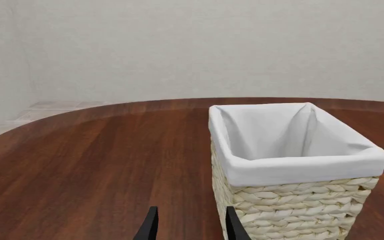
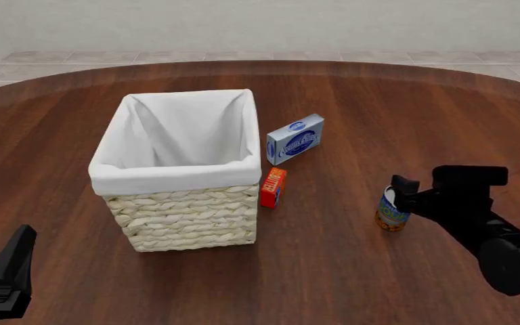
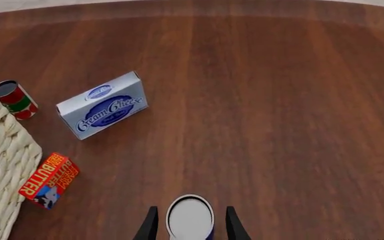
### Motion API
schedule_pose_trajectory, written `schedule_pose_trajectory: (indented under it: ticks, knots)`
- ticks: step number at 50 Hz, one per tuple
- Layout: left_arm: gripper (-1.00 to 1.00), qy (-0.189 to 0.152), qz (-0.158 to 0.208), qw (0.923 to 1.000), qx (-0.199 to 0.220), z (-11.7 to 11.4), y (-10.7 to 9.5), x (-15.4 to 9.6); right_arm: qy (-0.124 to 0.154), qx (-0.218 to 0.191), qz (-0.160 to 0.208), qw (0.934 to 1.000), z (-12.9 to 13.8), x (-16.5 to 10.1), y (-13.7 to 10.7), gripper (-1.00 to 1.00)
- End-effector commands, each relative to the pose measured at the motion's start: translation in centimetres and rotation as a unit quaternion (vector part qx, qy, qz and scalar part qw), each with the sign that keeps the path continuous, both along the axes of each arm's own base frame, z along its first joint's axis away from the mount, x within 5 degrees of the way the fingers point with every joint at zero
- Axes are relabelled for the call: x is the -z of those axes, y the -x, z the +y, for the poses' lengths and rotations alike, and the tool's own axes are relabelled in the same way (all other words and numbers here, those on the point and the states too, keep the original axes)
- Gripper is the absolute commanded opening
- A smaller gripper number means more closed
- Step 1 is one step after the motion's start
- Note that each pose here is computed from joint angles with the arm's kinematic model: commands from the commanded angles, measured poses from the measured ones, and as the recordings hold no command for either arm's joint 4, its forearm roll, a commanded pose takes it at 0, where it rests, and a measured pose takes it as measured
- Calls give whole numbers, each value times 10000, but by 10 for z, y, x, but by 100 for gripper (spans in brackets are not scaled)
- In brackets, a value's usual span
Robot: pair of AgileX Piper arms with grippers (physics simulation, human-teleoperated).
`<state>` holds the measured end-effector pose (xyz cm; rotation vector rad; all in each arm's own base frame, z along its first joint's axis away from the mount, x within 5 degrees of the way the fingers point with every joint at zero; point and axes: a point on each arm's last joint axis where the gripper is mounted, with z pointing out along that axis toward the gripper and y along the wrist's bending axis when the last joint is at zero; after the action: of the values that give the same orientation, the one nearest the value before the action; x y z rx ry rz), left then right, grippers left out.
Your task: Pick up the alphabet soup and put it in the basket.
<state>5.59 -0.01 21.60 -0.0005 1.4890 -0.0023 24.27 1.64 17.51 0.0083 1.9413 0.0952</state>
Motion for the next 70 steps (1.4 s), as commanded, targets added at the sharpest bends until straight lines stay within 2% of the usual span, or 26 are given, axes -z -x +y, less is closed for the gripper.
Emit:
schedule_pose_trajectory:
  ticks: [1, 70]
  knots:
    - [100, -1, 2, 10000, 0, 0, 0, 0, 5, 6, 18, 10000, 0, 2, -1, 100]
    - [100, 0, 1, 10000, 0, 0, 0, 0, -69, 11, 221, 9997, 2, 28, -7, 100]
